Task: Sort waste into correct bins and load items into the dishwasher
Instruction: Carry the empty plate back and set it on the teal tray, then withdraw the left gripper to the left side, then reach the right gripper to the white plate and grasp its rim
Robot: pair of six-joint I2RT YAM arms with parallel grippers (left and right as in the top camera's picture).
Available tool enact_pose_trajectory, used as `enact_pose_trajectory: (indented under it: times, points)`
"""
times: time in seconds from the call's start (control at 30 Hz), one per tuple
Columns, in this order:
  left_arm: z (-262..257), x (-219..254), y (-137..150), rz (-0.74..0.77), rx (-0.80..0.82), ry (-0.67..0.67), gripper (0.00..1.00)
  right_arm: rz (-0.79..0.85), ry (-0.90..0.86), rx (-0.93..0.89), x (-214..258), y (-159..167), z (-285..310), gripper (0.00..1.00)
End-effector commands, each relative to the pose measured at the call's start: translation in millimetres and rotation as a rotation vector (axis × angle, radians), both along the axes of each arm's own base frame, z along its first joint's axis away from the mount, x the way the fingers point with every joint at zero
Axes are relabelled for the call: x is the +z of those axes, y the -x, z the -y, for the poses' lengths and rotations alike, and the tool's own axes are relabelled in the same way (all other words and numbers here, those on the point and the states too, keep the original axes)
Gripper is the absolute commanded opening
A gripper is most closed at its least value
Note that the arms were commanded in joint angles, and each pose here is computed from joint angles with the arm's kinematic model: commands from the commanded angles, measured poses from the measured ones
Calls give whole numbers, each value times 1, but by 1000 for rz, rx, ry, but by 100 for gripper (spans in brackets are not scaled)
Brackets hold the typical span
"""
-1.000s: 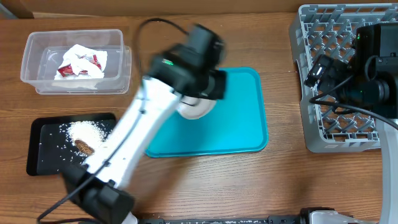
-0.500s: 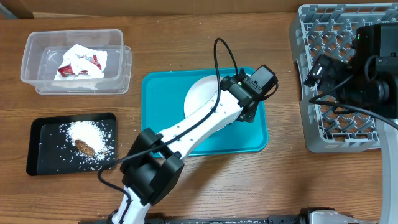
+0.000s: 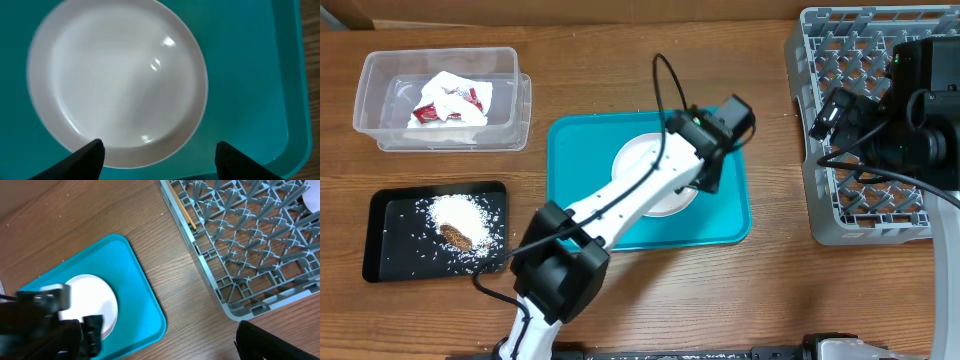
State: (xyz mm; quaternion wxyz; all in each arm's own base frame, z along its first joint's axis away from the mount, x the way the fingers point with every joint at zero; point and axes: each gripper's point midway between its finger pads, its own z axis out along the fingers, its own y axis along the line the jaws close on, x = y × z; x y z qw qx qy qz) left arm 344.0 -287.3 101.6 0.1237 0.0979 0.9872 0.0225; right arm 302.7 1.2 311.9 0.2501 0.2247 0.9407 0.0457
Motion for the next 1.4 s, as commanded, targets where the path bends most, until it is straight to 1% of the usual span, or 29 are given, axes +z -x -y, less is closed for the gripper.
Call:
enact_pose_trajectory:
  times: [0.0, 0.07, 0.13, 0.23, 0.27, 0.33, 0.37, 0.5, 0.57, 0.6, 0.7, 0.77, 0.9, 1.0, 1.1, 1.2, 1.3, 1.37]
  points:
    - [-38, 52, -34, 85, 171, 60, 73, 13, 3, -11, 3, 0, 2, 100]
    - [-67, 72, -44, 97, 258, 72, 73, 14, 3, -11, 3, 0, 2, 100]
    - [-101, 93, -53, 111, 350, 82, 75, 13, 3, -10, 3, 0, 2, 100]
    - [-163, 119, -58, 128, 486, 83, 83, 13, 3, -10, 3, 0, 2, 100]
    - [-184, 125, -57, 129, 532, 79, 87, 14, 3, -10, 3, 0, 2, 100]
    - [-231, 133, -51, 119, 631, 56, 98, 13, 3, -10, 3, 0, 2, 100]
    - [-252, 135, -46, 108, 676, 41, 100, 13, 3, -11, 3, 0, 2, 100]
    - [-328, 133, -19, 18, 867, -12, 100, 22, 1, -12, 4, -2, 2, 100]
    - [-354, 130, -5, -27, 945, -19, 100, 93, -3, -14, 13, -16, 1, 100]
    - [-365, 129, 1, -46, 979, -18, 100, 131, -42, -9, 19, -24, -5, 100]
    - [-390, 126, 16, -95, 1069, 4, 100, 157, -136, 45, 24, -29, -23, 100]
    - [-402, 126, 21, -98, 1111, 14, 100, 194, -191, 86, 31, -35, -35, 100]
    - [-420, 126, 27, -98, 1165, 16, 100, 189, -339, 177, 36, -34, -65, 100]
    - [-424, 126, 29, -98, 1177, 16, 100, 151, -360, 212, 24, -36, -78, 100]
    - [-424, 126, 29, -97, 1177, 16, 100, 56, -299, 207, -12, -43, -84, 100]
    - [-424, 126, 29, -97, 1177, 16, 100, -67, -218, 195, -61, -50, -88, 100]
    - [-424, 126, 29, -97, 1178, 16, 100, -201, -200, 205, -112, -54, -98, 100]
    - [-424, 126, 29, -97, 1178, 16, 100, -279, -191, 217, -144, -57, -107, 97]
